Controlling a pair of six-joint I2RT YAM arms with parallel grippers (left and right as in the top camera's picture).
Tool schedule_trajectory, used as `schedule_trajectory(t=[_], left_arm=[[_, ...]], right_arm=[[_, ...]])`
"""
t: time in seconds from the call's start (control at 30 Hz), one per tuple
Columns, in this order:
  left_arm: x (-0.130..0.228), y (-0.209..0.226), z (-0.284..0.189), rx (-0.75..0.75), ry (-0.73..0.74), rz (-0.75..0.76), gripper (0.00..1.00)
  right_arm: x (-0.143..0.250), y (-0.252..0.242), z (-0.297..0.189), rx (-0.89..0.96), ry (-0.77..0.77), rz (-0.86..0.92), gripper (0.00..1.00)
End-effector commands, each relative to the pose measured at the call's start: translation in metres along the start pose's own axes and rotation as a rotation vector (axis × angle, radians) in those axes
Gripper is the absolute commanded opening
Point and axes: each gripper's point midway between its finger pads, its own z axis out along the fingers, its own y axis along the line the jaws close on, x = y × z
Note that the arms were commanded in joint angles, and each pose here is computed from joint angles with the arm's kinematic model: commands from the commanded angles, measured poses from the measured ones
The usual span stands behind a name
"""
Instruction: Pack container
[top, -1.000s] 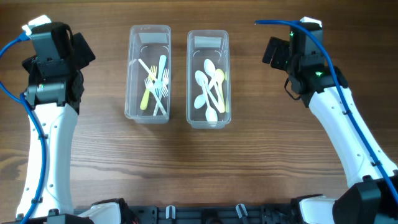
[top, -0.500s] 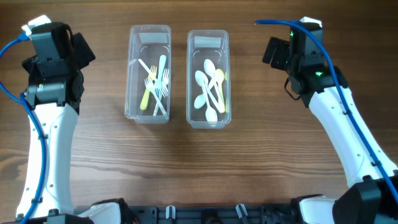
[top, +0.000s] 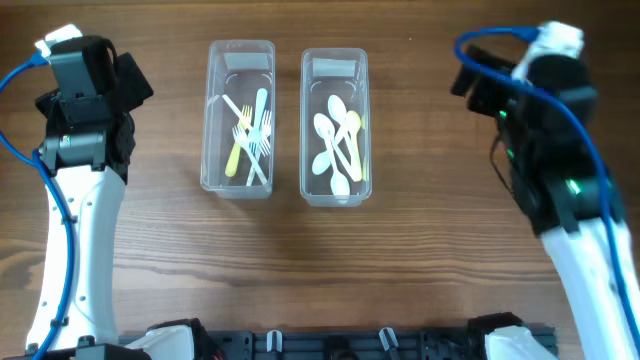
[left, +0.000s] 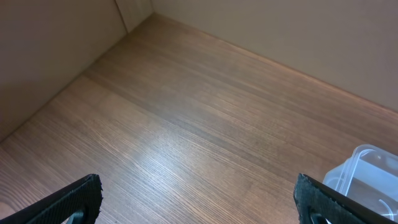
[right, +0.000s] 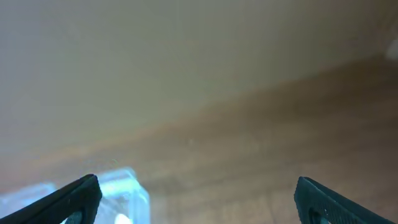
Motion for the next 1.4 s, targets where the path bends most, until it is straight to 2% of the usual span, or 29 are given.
schedule_trajectory(t=[0.0,0.13,0.23,0.37,0.5,0.6,0.8,1.0,1.17,1.37], left_arm=[[-0.004,0.005,-0.003,-0.017,-0.013,-0.022,1.00],[-0.004,0.005,-0.003,-0.017,-0.013,-0.022,1.00],[-0.004,0.005,-0.003,-0.017,-0.013,-0.022,1.00],[-0.004,0.005,-0.003,-0.017,-0.013,-0.022,1.00],[-0.004,0.005,-0.003,-0.017,-0.013,-0.022,1.00],[-0.004,0.005,-0.003,-0.017,-0.013,-0.022,1.00],[-0.004,0.005,-0.003,-0.017,-0.013,-0.022,1.00],[-0.004,0.005,-0.003,-0.017,-0.013,-0.022,1.00],[-0.004,0.005,-0.003,-0.017,-0.013,-0.022,1.00],[-0.004,0.005,-0.003,-0.017,-0.013,-0.022,1.00]], right_arm=[[-0.041,-0.005,-0.059,-0.038,-0.162,0.045,1.00],[-0.072,-0.014,-0.137,-0.102,-0.344,0.095,1.00],[-0.078,-0.025,-0.187,-0.141,-0.454,0.125,1.00],[-0.064,-0.039,-0.218,-0.164,-0.518,0.143,1.00],[-0.028,-0.058,-0.227,-0.142,-0.532,0.153,1.00],[0.015,-0.071,-0.217,-0.161,-0.511,0.239,1.00],[0.086,-0.078,-0.152,-0.180,-0.438,0.392,1.00],[0.141,-0.079,-0.096,-0.152,-0.343,0.359,1.00],[0.167,-0.083,-0.069,-0.148,-0.359,0.344,1.00],[0.171,-0.089,-0.064,-0.097,-0.370,0.106,1.00]])
